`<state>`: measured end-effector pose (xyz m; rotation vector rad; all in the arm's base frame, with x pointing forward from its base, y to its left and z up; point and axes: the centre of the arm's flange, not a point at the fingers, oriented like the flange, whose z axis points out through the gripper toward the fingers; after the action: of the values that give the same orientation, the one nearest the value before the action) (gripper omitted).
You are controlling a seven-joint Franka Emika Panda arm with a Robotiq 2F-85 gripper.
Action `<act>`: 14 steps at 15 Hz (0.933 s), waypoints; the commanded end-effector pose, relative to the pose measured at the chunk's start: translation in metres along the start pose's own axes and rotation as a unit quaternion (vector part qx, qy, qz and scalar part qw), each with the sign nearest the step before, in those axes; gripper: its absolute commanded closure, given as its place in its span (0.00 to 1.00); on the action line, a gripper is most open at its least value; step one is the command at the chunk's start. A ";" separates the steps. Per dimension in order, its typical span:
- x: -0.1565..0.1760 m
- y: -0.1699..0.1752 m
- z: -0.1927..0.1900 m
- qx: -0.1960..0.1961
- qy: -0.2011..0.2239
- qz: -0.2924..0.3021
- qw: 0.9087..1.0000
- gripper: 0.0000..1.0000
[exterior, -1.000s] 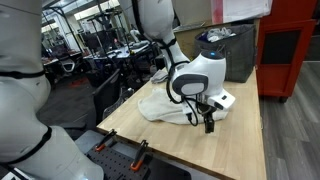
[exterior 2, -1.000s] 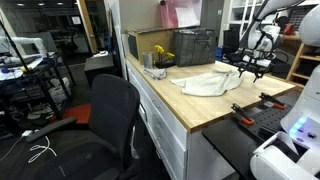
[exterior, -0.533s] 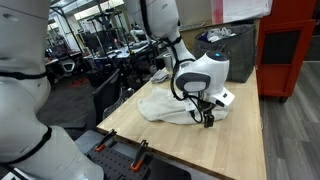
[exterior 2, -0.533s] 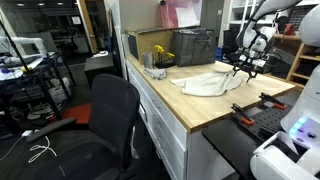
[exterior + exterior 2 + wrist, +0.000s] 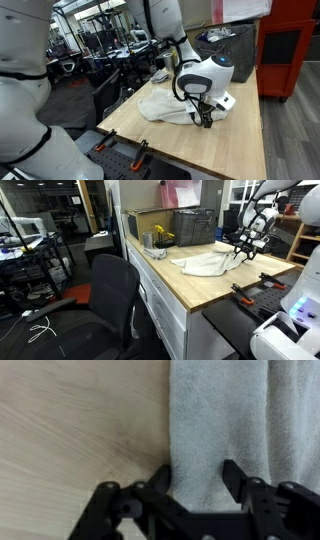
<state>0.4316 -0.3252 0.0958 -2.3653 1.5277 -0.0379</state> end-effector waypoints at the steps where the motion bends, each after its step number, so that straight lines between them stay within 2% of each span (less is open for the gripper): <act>1: 0.002 -0.003 0.003 0.025 -0.017 -0.001 1.000 0.70; 4: -0.002 -0.003 -0.011 0.028 -0.003 0.001 1.000 0.94; 5: -0.005 0.000 -0.020 0.024 0.006 0.004 1.000 0.99; 9: -0.012 0.018 -0.056 0.002 0.042 0.025 0.999 0.99; 14: -0.022 0.041 -0.095 -0.054 0.094 0.041 0.993 0.99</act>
<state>0.3865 -0.3552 0.1478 -2.3834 1.6745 -0.1403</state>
